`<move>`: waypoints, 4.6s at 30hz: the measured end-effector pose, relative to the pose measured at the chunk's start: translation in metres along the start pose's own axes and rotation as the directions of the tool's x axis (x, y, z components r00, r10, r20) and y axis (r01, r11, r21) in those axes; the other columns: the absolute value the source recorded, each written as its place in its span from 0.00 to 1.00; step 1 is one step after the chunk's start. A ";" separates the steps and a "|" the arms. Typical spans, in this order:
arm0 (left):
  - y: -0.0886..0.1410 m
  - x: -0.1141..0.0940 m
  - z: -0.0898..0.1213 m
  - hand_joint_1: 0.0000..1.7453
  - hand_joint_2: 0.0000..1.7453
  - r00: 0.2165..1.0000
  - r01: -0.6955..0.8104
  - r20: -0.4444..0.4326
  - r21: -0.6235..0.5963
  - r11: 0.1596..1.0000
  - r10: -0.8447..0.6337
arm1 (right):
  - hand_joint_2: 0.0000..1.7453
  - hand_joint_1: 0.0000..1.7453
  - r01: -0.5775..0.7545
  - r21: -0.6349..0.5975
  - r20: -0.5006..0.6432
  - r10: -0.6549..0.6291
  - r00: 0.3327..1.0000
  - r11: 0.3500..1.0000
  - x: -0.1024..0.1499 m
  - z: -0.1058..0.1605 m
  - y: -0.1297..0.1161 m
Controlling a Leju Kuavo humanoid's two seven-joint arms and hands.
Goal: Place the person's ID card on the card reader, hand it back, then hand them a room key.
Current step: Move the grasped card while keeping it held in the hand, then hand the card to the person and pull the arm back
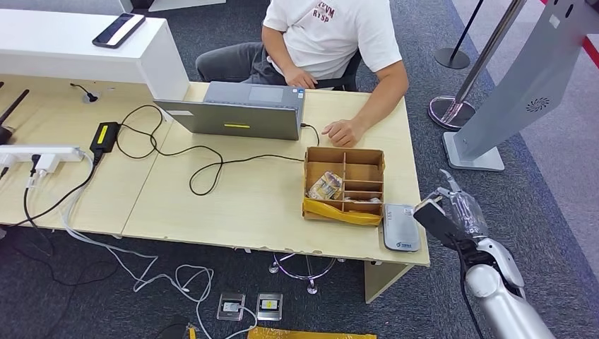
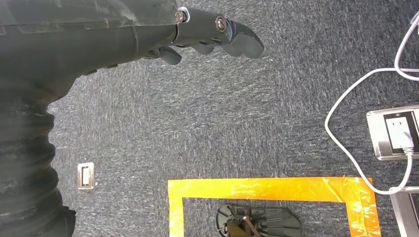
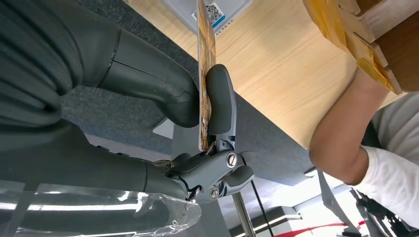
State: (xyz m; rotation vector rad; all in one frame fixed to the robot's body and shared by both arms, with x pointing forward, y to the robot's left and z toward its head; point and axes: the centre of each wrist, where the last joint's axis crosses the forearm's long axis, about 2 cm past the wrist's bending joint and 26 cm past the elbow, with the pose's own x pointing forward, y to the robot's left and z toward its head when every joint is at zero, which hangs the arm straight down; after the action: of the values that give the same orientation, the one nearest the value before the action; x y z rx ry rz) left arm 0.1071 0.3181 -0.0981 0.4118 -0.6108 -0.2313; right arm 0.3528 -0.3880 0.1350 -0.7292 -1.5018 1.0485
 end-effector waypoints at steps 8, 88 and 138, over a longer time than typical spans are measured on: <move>0.000 0.000 0.000 0.00 1.00 1.000 0.001 0.001 -0.001 1.000 -0.001 | 1.00 1.00 0.010 0.008 0.006 -0.010 1.000 1.000 0.003 0.000 0.005; -0.005 0.002 0.001 0.00 1.00 1.000 0.014 0.011 -0.009 1.000 -0.013 | 1.00 1.00 0.118 0.016 -0.002 -0.118 0.993 0.993 0.028 0.002 0.061; -0.004 0.025 -0.007 0.00 1.00 0.989 0.116 0.096 -0.030 0.993 -0.113 | 1.00 0.22 -0.291 -0.195 0.194 0.327 0.925 0.937 0.141 -0.168 -0.189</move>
State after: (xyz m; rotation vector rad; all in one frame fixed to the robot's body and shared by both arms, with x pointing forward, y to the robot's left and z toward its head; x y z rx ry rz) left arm 0.1314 0.3088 -0.0920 0.4040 -0.6752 -0.3727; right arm 0.5069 -0.3050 0.3653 -1.0168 -1.7172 1.2906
